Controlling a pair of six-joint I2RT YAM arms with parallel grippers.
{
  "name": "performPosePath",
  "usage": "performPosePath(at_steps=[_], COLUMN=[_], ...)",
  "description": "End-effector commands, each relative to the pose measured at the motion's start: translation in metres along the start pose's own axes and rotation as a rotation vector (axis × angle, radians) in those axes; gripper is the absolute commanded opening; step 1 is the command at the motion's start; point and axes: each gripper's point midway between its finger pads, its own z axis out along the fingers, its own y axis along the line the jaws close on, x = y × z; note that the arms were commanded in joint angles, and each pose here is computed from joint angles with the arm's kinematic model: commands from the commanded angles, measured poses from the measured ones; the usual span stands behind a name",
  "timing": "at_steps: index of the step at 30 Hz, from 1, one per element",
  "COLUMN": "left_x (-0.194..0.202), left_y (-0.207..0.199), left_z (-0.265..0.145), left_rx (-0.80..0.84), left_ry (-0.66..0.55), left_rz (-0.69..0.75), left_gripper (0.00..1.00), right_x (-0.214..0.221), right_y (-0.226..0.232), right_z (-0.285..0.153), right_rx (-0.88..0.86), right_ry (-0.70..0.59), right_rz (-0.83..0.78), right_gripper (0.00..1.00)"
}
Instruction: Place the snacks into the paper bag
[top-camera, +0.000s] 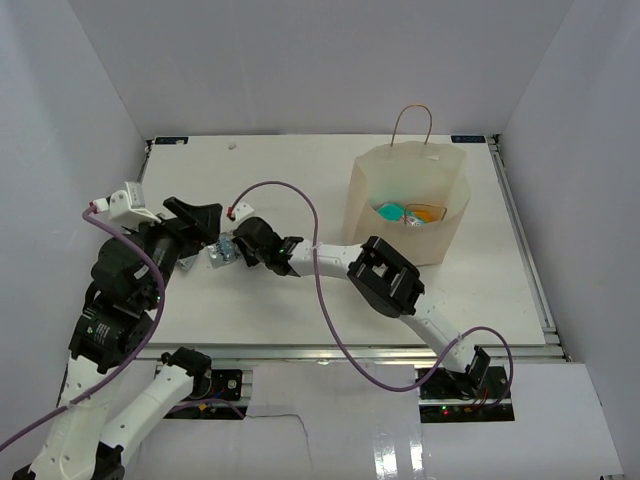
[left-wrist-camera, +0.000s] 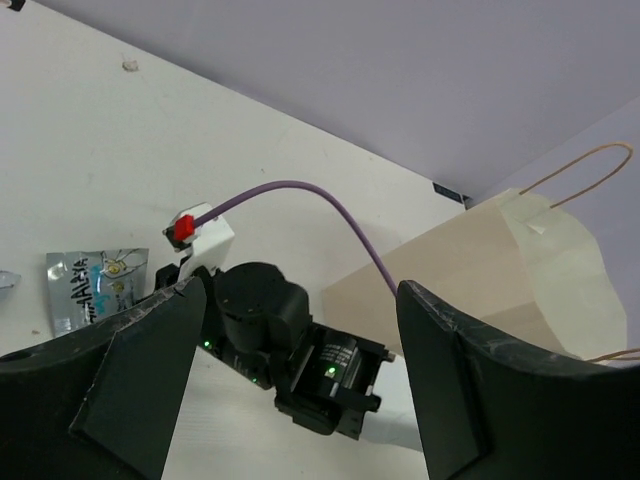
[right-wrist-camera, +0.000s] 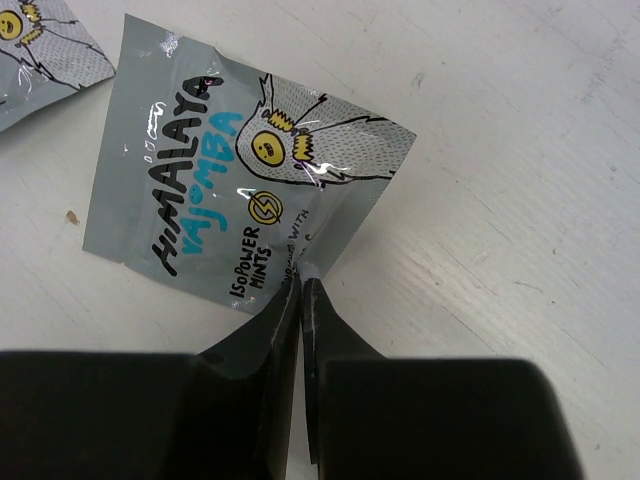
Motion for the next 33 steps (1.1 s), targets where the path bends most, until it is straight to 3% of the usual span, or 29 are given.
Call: performPosePath(at_steps=[1, 6, 8, 13, 23, 33], left_x=[0.020, 0.032, 0.030, 0.013, -0.004, -0.043], left_y=[0.008, 0.016, 0.014, 0.005, 0.004, -0.027], left_z=[0.004, 0.005, 0.007, 0.012, 0.020, 0.026], left_rx=[-0.017, -0.037, -0.032, -0.004, -0.030, 0.062], left_ry=[0.051, 0.065, 0.058, 0.008, -0.066, -0.172], left_rz=[0.003, -0.018, -0.018, 0.008, 0.008, 0.010], left_gripper=[0.88, 0.88, 0.88, 0.88, 0.88, 0.88], right_x=[0.035, -0.001, -0.012, -0.046, -0.097, -0.185], right_y=[-0.020, -0.022, -0.012, -0.008, -0.005, -0.024], right_z=[-0.012, -0.037, -0.050, -0.081, -0.131, -0.239], right_rx=[-0.022, -0.174, -0.291, -0.381, -0.408, -0.385], right_ry=[0.145, 0.103, 0.091, 0.021, -0.096, -0.323], right_rz=[-0.039, -0.055, -0.096, -0.160, -0.280, -0.461], right_gripper=[0.08, 0.08, 0.08, 0.08, 0.08, 0.08])
